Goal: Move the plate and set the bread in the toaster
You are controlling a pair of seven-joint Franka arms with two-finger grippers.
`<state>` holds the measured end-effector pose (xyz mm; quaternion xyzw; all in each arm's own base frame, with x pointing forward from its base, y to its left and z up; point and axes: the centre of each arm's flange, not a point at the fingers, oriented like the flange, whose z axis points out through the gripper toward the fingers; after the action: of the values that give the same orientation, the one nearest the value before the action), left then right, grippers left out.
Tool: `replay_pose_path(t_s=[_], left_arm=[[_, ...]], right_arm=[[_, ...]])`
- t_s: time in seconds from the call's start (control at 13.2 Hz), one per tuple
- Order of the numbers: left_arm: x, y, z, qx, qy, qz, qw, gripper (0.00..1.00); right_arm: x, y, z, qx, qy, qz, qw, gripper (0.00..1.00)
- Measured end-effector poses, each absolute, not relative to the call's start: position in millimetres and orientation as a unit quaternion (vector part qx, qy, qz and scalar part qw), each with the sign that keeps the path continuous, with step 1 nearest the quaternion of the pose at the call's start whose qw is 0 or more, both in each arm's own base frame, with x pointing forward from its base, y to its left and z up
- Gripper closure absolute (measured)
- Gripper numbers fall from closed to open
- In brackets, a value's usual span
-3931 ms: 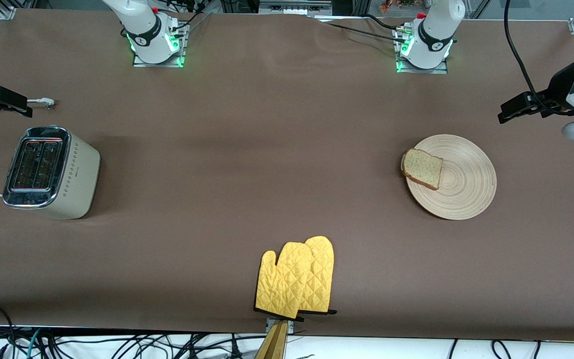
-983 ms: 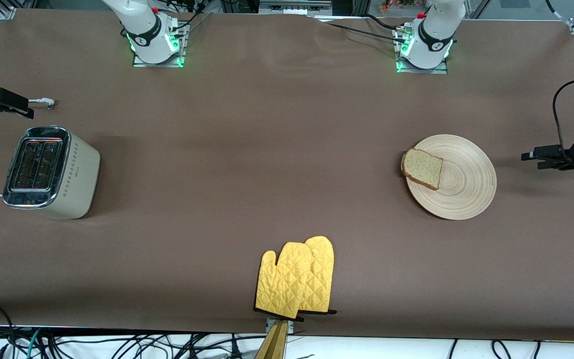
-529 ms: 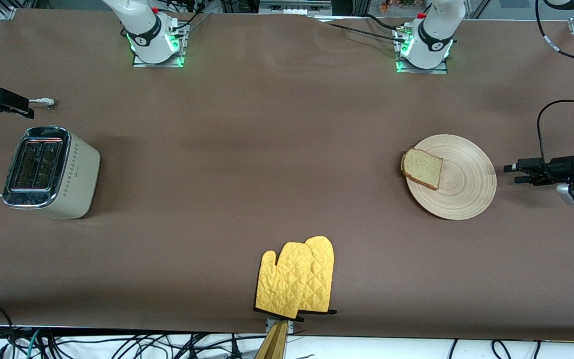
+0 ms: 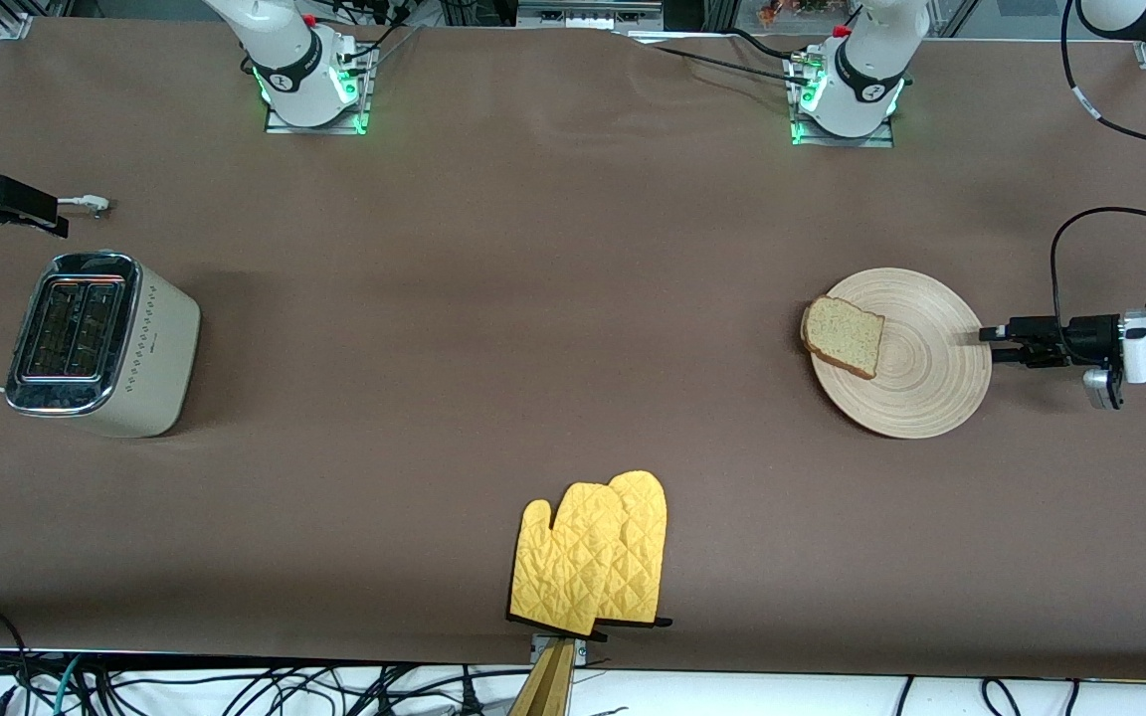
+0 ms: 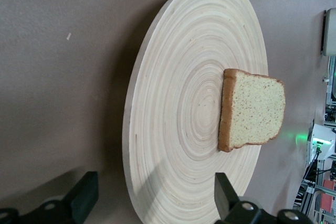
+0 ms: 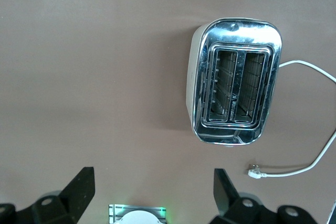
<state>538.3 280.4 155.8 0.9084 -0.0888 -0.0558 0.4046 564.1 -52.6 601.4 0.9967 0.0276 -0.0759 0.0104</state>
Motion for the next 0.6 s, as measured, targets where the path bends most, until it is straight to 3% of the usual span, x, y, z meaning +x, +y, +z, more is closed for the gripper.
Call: replay_pose_path(t_s=[0.08, 0.23, 0.3, 0.45, 0.6], left_arm=[[537.5, 279.4, 151.6, 0.907, -0.09, -0.057, 0.407, 0.07], [536.8, 277.1, 146.2, 0.905, -0.09, -0.059, 0.411, 0.29], [536.7, 276.2, 145.4, 0.904, -0.09, -0.06, 0.413, 0.29], [536.0, 274.1, 141.6, 0.902, -0.086, -0.059, 0.419, 0.47], [534.0, 270.9, 130.2, 0.898, -0.077, -0.059, 0.43, 0.5]], right_arm=[[564.1, -52.5, 601.5, 0.997, 0.028, -0.076, 0.01, 0.0], [564.1, -52.6, 601.5, 0.997, 0.028, -0.076, 0.01, 0.0], [564.1, -52.6, 601.4, 0.997, 0.028, -0.076, 0.01, 0.0], [564.1, -52.6, 601.4, 0.997, 0.028, -0.076, 0.01, 0.0], [564.1, -52.6, 601.4, 0.997, 0.028, -0.076, 0.01, 0.0]])
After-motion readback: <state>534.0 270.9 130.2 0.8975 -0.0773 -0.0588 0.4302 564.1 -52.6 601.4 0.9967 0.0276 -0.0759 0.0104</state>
